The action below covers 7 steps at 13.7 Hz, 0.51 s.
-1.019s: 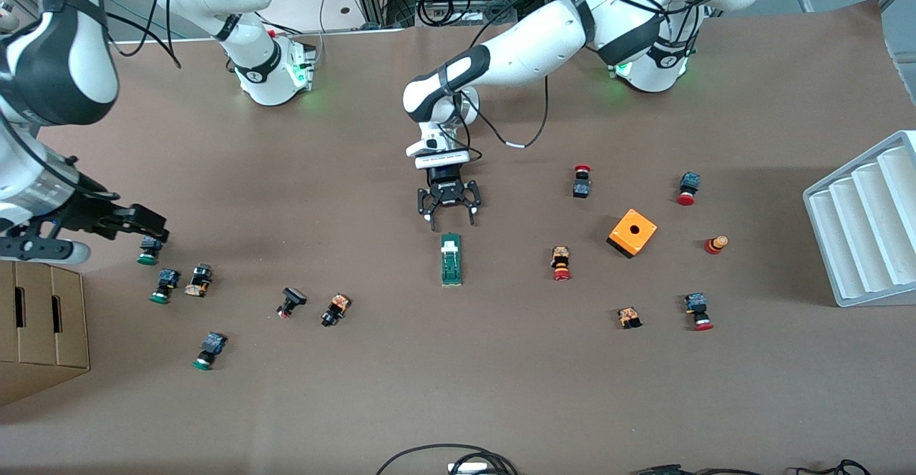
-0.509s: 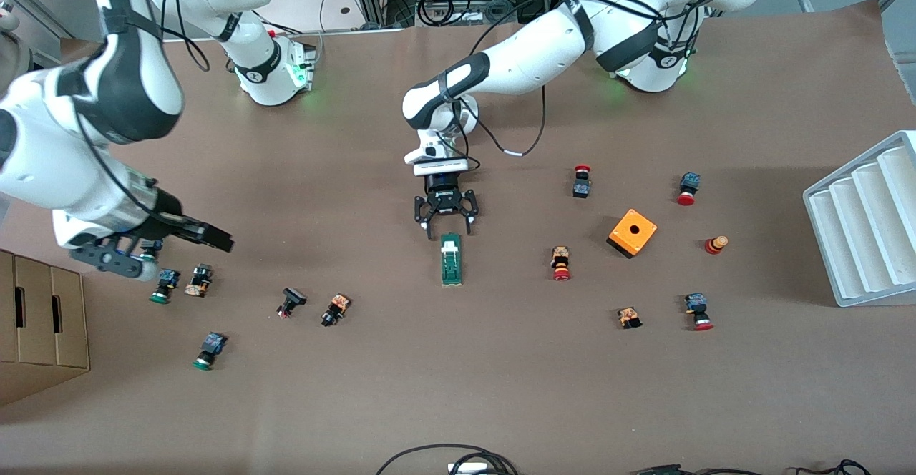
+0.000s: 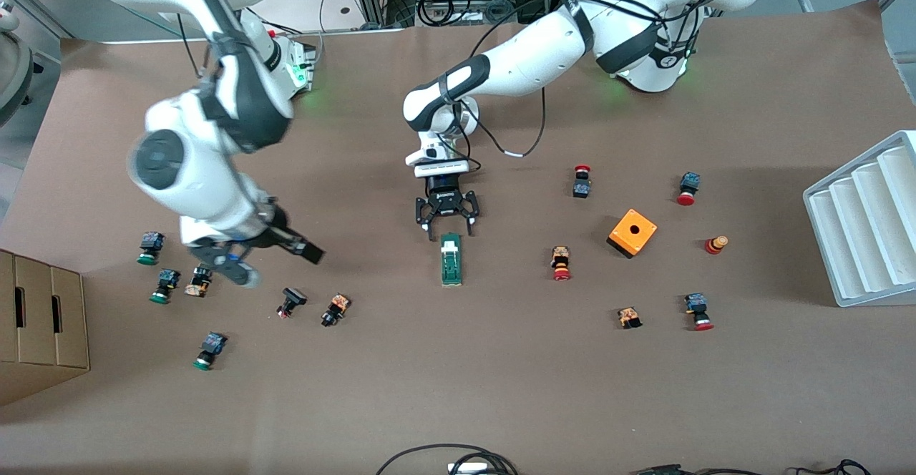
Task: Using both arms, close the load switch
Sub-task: 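Reach the right gripper to the green switch body and grip it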
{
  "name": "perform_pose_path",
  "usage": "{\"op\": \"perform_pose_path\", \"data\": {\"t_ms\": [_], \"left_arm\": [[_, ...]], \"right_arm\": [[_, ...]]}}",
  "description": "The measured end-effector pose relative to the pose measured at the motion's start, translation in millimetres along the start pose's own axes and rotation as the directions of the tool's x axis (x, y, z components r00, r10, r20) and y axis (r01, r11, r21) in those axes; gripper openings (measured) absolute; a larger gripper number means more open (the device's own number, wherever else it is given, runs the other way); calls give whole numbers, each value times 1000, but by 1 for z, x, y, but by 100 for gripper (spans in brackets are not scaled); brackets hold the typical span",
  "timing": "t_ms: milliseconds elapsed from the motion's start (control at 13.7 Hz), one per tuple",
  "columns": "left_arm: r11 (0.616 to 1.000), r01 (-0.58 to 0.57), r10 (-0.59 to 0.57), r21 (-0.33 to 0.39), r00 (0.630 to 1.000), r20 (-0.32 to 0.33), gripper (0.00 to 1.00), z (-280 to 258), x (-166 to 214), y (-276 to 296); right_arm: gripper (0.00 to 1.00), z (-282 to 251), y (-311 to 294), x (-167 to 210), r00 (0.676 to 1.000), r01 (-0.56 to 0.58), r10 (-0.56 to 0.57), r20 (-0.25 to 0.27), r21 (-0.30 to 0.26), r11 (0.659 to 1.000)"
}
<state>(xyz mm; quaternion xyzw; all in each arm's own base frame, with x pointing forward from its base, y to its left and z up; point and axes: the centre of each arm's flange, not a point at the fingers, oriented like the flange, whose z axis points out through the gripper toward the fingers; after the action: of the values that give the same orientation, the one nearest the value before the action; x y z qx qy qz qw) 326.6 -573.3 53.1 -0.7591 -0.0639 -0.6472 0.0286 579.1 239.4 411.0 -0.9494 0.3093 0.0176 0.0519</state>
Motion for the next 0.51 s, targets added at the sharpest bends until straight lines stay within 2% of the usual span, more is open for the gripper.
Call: {"op": "perform_pose_path", "data": {"t_ms": [509], "left_arm": [[1000, -1, 1, -11, 1000, -24, 100, 11, -2, 0]], "right_arm": [[100, 67, -78, -91, 969, -246, 246, 0, 25, 969]]}}
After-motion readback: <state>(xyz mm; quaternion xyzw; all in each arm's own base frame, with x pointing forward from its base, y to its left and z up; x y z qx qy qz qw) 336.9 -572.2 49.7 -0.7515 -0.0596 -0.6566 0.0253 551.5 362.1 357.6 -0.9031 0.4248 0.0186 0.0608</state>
